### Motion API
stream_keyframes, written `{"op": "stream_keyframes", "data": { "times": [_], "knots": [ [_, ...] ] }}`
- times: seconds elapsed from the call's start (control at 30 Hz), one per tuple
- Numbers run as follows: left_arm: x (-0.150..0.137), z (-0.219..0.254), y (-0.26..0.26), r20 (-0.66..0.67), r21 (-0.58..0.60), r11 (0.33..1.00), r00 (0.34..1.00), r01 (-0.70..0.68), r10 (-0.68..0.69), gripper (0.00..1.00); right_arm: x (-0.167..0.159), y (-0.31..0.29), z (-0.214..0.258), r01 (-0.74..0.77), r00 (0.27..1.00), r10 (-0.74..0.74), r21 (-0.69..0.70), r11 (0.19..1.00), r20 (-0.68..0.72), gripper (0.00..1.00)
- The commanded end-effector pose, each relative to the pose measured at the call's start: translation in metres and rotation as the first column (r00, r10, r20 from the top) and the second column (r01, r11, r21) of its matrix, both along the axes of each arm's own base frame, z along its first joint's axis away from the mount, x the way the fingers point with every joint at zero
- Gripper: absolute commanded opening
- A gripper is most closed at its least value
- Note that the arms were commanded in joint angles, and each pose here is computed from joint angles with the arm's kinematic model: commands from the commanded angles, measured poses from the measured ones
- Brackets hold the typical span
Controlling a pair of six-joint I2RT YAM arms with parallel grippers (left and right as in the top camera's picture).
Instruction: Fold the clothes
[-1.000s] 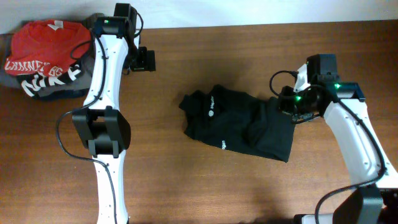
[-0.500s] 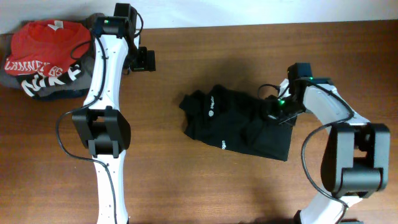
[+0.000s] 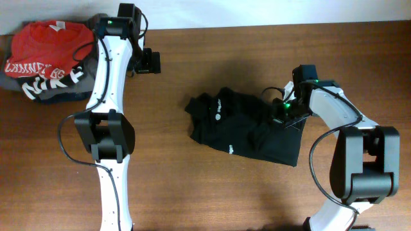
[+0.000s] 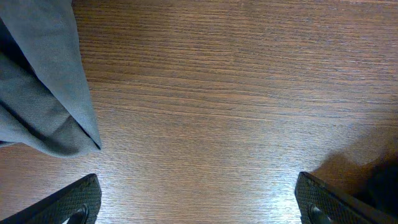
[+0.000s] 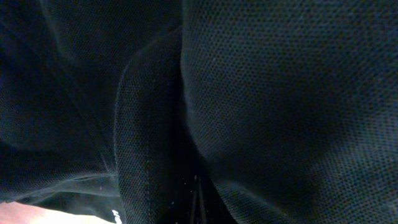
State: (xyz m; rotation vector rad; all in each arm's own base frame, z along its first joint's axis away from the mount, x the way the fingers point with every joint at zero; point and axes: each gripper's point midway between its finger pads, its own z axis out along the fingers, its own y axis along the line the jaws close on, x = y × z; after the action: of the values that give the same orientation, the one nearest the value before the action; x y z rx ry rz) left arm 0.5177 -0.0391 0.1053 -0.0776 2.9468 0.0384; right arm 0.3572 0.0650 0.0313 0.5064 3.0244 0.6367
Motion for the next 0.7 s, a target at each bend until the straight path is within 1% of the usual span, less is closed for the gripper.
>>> {"op": "stream_keyframes", "data": {
  "times": [0.0, 0.1, 0.27, 0.33, 0.4, 0.53, 0.67],
  "knots": [
    [0.002, 0.020, -0.002, 0.047, -0.013, 1.000, 0.999, 0.000, 0.000, 0.99, 0.001, 0.020, 0.007, -0.041, 0.999, 0.041, 0.010, 0.999, 0.026, 0.05],
    [0.002, 0.020, -0.002, 0.046, -0.013, 1.000, 0.999, 0.000, 0.001, 0.99, 0.002, 0.042, 0.003, -0.081, 0.996, 0.081, 0.013, 0.997, 0.038, 0.05],
    [0.002, 0.020, -0.002, 0.046, -0.013, 1.000, 0.999, 0.000, 0.001, 0.99, 0.005, 0.082, 0.005, -0.164, 0.982, 0.162, 0.011, 0.986, 0.098, 0.04],
    [0.002, 0.020, -0.002, 0.045, -0.013, 1.000, 0.999, 0.000, 0.000, 0.99, 0.005, 0.079, 0.003, -0.139, 0.986, 0.141, -0.026, 0.990, 0.088, 0.04],
    [0.002, 0.020, -0.002, 0.045, -0.012, 1.000, 0.999, 0.000, 0.001, 0.99, 0.007, 0.076, 0.006, -0.127, 0.987, 0.129, -0.030, 0.991, 0.093, 0.04],
    [0.002, 0.020, -0.002, 0.046, -0.013, 1.000, 0.999, 0.000, 0.001, 0.99, 0.017, 0.058, 0.036, -0.091, 0.987, 0.095, -0.035, 0.995, 0.126, 0.04],
    [0.002, 0.020, -0.002, 0.047, -0.013, 1.000, 0.999, 0.000, 0.001, 0.99, 0.024, 0.028, 0.088, -0.070, 0.980, 0.082, -0.076, 0.995, 0.181, 0.06]
  ]
}}
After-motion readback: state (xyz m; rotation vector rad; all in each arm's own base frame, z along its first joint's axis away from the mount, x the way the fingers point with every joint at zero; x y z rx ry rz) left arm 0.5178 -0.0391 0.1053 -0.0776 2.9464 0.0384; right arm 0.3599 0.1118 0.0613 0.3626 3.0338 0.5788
